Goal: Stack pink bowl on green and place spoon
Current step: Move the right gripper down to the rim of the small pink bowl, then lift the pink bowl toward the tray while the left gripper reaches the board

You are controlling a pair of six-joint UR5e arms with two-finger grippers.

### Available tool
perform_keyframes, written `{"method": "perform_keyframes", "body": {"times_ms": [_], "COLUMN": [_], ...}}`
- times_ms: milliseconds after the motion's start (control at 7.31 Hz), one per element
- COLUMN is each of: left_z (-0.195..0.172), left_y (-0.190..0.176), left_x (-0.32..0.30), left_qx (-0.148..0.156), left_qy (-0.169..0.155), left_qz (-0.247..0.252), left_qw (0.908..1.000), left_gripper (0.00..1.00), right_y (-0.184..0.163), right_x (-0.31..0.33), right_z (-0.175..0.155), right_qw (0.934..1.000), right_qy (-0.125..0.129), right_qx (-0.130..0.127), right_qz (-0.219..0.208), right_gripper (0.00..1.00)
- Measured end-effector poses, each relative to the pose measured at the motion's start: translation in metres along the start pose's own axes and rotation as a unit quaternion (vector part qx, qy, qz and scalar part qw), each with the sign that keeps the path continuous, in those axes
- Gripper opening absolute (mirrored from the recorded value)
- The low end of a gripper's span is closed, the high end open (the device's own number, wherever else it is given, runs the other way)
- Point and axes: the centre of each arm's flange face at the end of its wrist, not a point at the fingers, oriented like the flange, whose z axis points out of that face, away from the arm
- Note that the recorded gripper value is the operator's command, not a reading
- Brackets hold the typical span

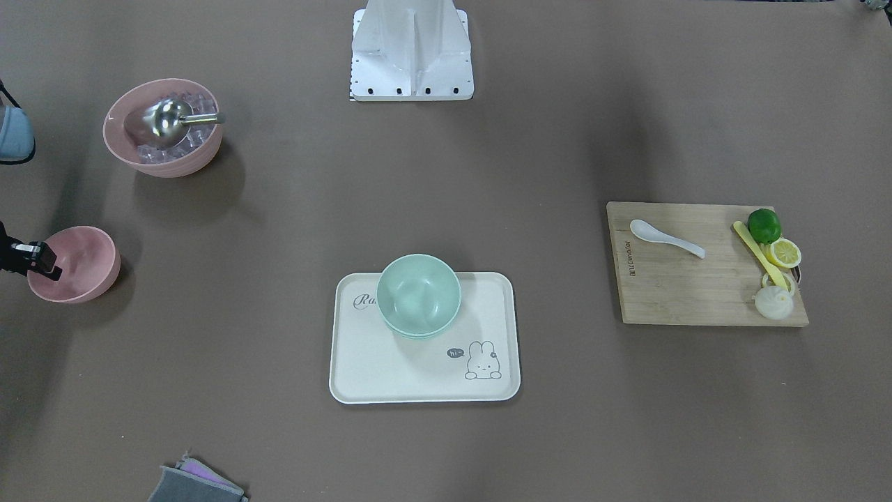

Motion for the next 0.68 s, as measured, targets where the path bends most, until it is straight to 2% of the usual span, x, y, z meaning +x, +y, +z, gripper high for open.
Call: {"method": "perform_keyframes", "body": {"times_ms": [274,410,684], "left_z": [0.005,0.021,0.057], "left_y": [-0.007,-0.018,-0.039], "left_x": [0.013,0.038,0.102], "left_qx": [-0.004,-0.018,-0.038], "left_qy": [0.001,0.002,0.009], "left_qz": [-0.009,-0.014,-0.09], "left_qw": [1.0,0.9997,0.9952], "left_gripper": [0.98,0.98,0.98], "right_y": [-0.003,-0.011,-0.039], "right_x": [-0.017,-0.045,-0.15], "right_z": [-0.006,-0.018,-0.062], "right_qw": [0.9997,0.9989,0.9914], "right_qy": [-0.021,-0.044,-0.104], "right_qx": [-0.009,-0.009,-0.001], "right_qz": [-0.001,0.01,0.079], "right_gripper": [0.0,0.0,0.0]}}
